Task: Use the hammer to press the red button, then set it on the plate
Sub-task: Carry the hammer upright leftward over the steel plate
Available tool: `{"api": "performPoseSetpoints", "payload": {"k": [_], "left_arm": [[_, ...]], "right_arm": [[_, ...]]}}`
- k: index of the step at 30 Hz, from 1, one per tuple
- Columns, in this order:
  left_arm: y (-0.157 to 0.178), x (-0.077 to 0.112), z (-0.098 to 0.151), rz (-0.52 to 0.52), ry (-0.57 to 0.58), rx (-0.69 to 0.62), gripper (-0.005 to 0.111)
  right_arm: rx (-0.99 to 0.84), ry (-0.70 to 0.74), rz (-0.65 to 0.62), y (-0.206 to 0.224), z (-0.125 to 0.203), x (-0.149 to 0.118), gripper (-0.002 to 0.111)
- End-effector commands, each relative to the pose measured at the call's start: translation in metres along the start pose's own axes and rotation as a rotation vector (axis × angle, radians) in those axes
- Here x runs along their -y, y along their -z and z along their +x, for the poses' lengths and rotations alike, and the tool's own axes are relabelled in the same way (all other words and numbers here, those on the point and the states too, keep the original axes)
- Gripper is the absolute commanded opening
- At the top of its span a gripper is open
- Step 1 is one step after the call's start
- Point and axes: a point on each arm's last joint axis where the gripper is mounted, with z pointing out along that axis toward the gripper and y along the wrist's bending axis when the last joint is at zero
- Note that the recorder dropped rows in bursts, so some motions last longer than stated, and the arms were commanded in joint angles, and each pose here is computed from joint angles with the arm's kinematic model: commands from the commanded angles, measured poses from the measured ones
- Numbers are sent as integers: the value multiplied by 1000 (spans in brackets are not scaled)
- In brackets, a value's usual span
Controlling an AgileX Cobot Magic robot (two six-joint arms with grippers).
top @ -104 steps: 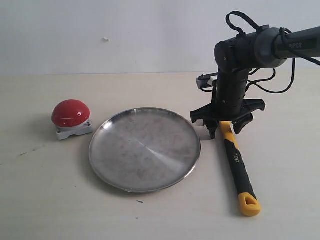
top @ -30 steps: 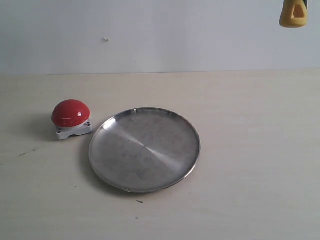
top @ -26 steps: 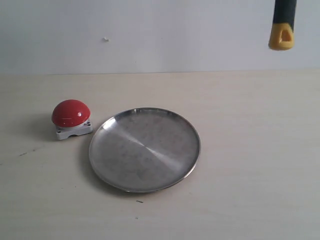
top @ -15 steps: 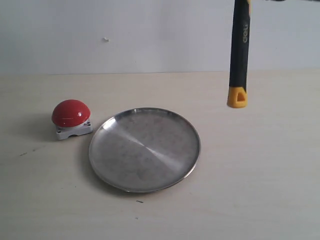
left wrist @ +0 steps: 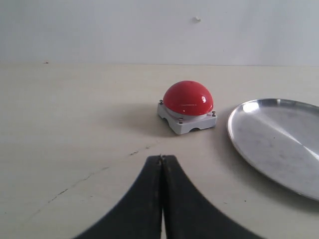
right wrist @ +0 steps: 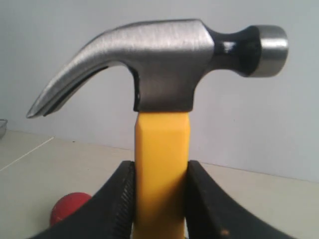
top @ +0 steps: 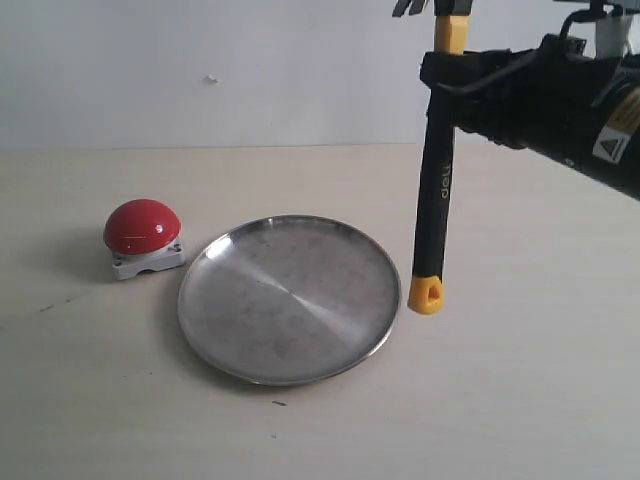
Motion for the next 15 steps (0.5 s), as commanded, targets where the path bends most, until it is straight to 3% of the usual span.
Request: {"api": "performPoseSetpoints", "payload": {"k": [1,7,15], "left_arm": [[0,0,-1,0,7,11,0],[0,0,-1,0,7,11,0],[0,0,-1,0,7,11,0]], "right_arm": [[54,-27,-32,4,14,0,0],[34,-51,-64,4,42,3,0],[100,-50,-133,2,40,-1,0]]}}
